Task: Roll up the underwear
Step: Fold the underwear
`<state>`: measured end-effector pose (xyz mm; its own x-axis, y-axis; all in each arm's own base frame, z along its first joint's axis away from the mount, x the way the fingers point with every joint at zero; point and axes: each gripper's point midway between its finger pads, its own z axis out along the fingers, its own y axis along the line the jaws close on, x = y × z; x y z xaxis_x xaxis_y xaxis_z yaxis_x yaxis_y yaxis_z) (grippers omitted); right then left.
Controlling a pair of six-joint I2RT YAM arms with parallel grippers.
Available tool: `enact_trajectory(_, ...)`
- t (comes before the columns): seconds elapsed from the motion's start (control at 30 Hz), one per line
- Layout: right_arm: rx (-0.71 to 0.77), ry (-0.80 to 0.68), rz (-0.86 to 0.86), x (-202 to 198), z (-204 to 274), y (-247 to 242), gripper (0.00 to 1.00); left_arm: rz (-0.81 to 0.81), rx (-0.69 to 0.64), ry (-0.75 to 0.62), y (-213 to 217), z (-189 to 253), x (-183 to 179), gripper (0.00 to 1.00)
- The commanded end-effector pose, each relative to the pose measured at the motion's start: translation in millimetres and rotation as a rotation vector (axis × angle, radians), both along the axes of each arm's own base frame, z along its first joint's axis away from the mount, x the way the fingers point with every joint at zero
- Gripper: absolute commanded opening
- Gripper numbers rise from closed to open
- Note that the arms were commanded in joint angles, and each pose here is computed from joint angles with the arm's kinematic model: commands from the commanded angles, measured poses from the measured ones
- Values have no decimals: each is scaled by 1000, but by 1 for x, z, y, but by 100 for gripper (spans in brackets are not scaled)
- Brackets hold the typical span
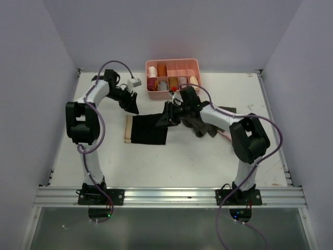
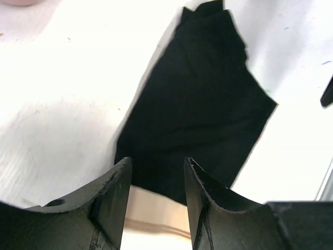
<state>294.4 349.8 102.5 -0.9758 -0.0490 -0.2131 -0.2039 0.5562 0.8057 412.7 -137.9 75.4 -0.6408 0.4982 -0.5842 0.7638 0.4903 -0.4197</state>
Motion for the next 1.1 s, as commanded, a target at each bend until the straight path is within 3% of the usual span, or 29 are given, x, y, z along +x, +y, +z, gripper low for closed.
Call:
enact_trajectory(0.0, 105, -174, -31, 43, 74, 3, 39, 39, -154, -88, 0, 59, -4, 48)
enact_trajectory(0.17, 140, -248, -65, 85, 67, 22, 42, 133, -349, 57, -15, 60, -29, 49)
enact_trajectory(0.27, 154, -204, -72, 104, 43, 36, 42, 168, -422, 102, -22, 48, -30, 50)
enact_trajectory(0.47, 142, -114, -119, 114, -6, 43, 45, 289, -378, 182, -15, 4, -23, 51)
enact_trajectory(0.67, 41, -18, -196, 120, -74, 20, 45, 449, -437, 263, 15, -30, -7, 53)
enact_trajectory(0.93, -3, 30, -191, 109, -100, 4, 45, 575, -433, 426, 35, -79, -21, 52)
enact_trajectory(1.07, -7, 23, -176, 107, -101, 4, 45, 585, -443, 425, 40, -79, -19, 52)
